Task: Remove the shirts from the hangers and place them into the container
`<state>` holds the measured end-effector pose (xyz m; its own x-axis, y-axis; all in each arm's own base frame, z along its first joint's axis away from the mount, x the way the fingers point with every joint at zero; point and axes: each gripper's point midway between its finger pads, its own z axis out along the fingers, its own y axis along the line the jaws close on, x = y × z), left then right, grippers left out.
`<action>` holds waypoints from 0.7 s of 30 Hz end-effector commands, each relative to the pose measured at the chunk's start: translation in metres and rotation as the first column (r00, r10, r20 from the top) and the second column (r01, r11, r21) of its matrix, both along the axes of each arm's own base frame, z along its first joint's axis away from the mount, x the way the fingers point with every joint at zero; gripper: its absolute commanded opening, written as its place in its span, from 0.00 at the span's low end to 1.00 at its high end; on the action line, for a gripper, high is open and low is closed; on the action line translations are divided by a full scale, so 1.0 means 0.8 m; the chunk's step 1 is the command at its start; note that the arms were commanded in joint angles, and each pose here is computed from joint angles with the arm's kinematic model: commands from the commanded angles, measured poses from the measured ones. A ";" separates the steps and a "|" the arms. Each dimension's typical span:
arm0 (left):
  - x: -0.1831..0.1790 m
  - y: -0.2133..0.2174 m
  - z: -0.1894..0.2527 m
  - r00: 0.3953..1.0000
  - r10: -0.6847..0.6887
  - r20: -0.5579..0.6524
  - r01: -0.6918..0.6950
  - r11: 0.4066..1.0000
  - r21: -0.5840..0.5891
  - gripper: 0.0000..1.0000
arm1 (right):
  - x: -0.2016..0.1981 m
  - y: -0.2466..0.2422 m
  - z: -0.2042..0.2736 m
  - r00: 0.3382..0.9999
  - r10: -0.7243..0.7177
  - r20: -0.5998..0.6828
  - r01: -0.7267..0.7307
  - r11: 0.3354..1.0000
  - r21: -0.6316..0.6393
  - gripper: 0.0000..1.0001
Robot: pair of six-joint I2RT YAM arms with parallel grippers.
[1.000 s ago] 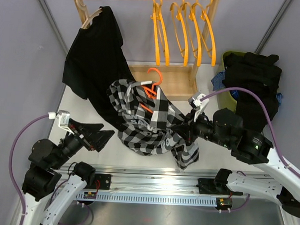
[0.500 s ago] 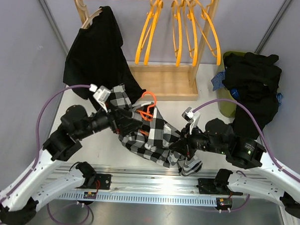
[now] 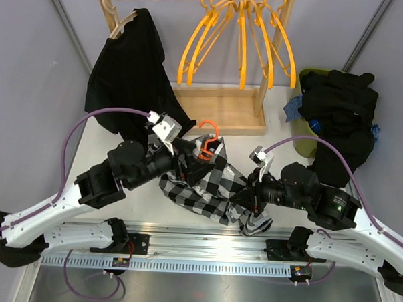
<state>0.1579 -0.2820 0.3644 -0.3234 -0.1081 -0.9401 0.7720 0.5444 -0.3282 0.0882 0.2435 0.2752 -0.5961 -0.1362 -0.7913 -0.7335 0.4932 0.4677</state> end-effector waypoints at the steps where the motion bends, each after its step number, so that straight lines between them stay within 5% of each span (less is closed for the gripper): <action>1: 0.008 0.003 0.070 0.982 0.126 0.141 -0.118 0.991 -0.060 0.99 | -0.009 0.006 0.030 0.998 0.047 0.048 -0.051 0.995 0.083 0.00; 14: 0.055 -0.005 0.041 0.926 0.314 0.207 -0.343 0.932 0.120 0.99 | -0.013 0.000 0.041 0.997 0.044 0.058 -0.051 0.992 0.117 0.00; 21: 0.064 -0.025 0.025 0.938 0.292 0.187 -0.311 0.947 0.080 0.99 | -0.014 0.003 0.041 0.997 0.053 0.053 -0.059 0.991 0.123 0.00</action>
